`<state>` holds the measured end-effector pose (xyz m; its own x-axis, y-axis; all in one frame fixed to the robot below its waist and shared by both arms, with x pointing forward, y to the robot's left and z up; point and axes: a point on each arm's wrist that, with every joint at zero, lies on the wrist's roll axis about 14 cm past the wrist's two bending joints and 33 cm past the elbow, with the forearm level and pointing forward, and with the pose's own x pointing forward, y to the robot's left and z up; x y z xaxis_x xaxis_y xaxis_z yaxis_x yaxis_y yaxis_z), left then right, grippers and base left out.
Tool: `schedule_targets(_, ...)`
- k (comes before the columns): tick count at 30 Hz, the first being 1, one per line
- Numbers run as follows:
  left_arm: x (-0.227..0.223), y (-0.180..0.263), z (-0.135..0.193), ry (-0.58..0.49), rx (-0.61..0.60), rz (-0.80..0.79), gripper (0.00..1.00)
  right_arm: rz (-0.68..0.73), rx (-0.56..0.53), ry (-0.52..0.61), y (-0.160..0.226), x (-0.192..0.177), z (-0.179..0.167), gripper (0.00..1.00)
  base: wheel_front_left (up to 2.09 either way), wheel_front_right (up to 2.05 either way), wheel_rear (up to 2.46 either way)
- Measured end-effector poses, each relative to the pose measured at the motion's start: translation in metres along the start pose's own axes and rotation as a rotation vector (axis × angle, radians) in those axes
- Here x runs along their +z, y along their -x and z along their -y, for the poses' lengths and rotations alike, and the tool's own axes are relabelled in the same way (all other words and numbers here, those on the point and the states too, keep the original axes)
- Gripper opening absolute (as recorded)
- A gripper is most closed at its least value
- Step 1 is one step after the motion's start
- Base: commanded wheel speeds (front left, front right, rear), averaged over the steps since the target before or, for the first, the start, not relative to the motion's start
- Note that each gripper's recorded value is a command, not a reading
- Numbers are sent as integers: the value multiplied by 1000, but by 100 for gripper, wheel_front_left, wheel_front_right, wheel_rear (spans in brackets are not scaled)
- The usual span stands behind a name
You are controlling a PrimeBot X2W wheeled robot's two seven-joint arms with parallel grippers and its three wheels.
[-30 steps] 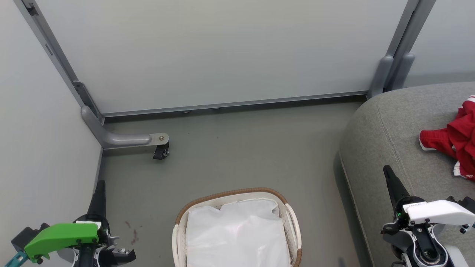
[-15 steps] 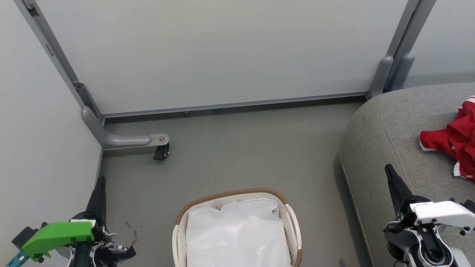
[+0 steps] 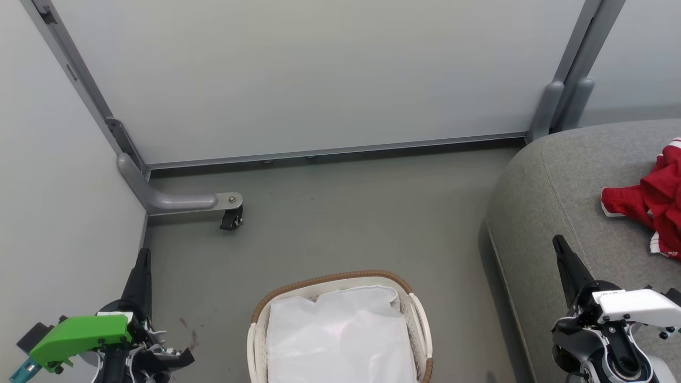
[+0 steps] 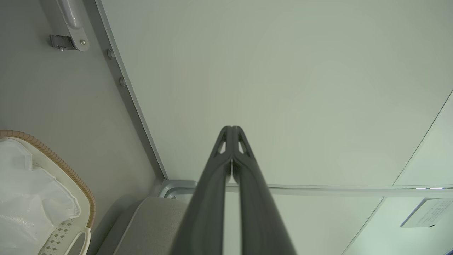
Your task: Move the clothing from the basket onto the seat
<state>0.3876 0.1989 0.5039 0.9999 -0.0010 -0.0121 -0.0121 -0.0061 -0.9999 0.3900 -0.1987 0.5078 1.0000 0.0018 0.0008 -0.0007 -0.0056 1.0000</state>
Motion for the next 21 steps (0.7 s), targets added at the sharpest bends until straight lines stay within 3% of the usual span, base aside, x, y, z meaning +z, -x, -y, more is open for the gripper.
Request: schedule_targets(21,0,0,0,0,0,0,0,0,0,0,0,0,0,0,0,0,0)
